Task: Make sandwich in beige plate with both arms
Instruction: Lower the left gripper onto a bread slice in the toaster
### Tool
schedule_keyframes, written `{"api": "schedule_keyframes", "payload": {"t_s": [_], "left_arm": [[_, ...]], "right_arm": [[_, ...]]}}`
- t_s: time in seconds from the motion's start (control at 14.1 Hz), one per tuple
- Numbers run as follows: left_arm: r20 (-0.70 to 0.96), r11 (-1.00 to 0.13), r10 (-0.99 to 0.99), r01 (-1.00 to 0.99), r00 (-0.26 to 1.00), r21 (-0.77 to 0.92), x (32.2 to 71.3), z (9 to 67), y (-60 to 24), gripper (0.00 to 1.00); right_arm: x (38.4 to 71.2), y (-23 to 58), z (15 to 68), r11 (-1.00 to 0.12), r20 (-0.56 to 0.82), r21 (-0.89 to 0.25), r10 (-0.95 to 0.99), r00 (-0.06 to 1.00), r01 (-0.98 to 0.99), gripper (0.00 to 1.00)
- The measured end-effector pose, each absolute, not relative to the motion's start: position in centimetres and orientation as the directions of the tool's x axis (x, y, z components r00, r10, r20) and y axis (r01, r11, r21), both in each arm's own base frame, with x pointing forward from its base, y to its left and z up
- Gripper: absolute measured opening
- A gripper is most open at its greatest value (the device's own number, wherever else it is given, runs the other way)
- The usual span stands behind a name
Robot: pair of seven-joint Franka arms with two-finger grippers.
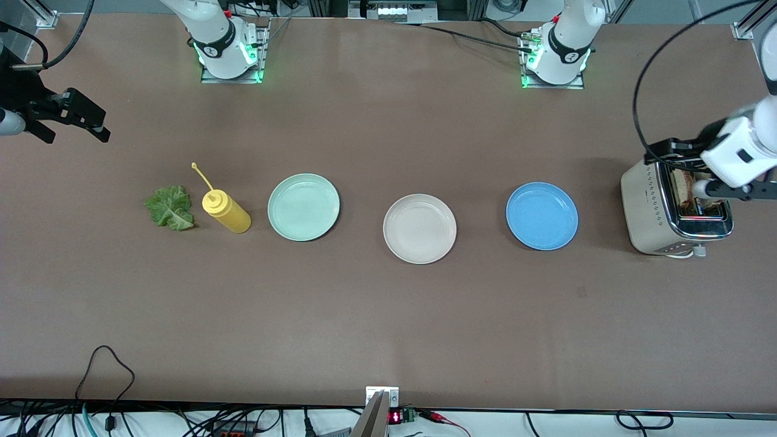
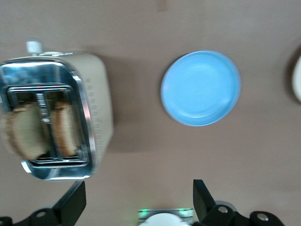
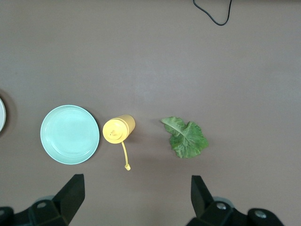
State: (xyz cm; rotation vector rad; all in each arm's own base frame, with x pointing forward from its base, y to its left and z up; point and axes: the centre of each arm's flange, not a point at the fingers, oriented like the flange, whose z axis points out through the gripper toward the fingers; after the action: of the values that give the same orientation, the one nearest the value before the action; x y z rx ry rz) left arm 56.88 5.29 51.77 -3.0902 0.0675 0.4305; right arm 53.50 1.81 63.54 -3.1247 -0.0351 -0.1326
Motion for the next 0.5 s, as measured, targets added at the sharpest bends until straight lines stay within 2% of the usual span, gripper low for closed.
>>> {"api": "schedule_keyframes", "payload": {"t_s": [0.5], "left_arm": [[-0.274, -0.991, -0.056, -0.086, 0.96, -0.1, 57.3, 45.6, 12.3, 1.0]], "right_arm": [[53.5, 1.8, 63.5, -1.0, 0.084, -0.013, 0.022, 0.996, 0.023, 1.0]]}}
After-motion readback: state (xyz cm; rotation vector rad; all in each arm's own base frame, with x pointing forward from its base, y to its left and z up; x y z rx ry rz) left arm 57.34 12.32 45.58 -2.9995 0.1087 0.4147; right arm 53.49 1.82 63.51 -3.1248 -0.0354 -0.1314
